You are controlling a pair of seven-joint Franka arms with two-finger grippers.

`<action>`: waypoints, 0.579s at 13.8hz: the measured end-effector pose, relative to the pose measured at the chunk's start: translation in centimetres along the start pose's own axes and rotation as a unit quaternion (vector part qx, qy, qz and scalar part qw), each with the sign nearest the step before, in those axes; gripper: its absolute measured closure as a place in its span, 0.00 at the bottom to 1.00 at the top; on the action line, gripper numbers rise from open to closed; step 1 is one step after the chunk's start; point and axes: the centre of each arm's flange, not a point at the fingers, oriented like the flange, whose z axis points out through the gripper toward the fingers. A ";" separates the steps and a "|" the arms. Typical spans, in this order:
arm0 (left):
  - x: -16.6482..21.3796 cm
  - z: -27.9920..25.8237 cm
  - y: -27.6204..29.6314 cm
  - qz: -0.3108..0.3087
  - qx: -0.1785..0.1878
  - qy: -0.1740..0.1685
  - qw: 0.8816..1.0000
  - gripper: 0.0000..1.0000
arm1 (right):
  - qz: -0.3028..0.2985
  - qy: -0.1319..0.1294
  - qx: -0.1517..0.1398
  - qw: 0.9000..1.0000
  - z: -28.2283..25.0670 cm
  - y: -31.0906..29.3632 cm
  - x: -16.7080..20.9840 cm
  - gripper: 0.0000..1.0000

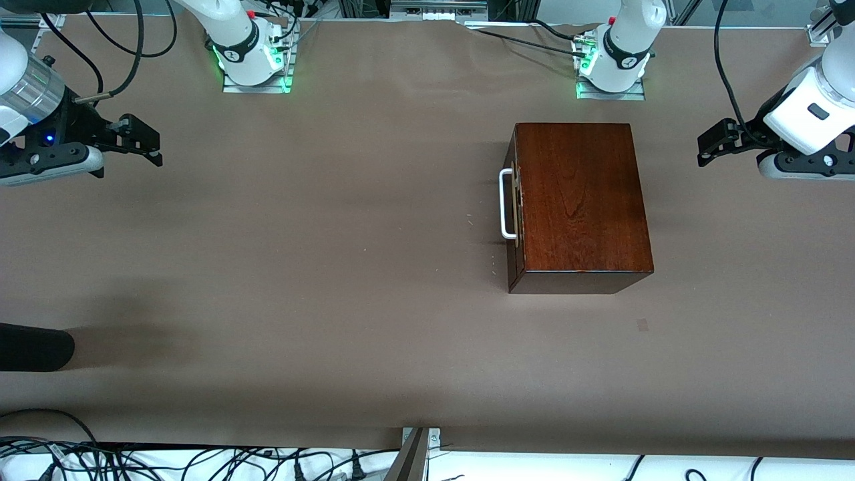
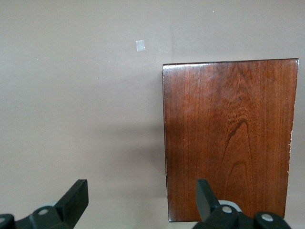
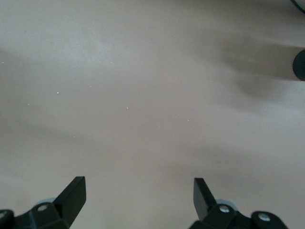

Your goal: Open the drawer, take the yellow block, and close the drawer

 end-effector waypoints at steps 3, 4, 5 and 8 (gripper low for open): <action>0.0 -0.1 -0.1 -0.001 0.000 0.001 1.000 0.00 | 0.000 0.000 0.000 1.000 0.0 0.0 0.0 0.00; 0.0 -0.2 -0.1 -0.001 0.000 0.002 1.000 0.00 | 0.000 -0.001 0.000 1.000 0.0 0.0 0.0 0.00; 0.1 -0.3 0.0 0.000 0.000 0.003 1.000 0.00 | 0.000 -0.004 0.001 1.000 0.1 0.0 -0.1 0.00; 0.0 0.2 0.0 0.000 0.000 -0.012 1.000 0.00 | 0.000 -0.014 0.002 1.000 0.2 0.0 -0.3 0.00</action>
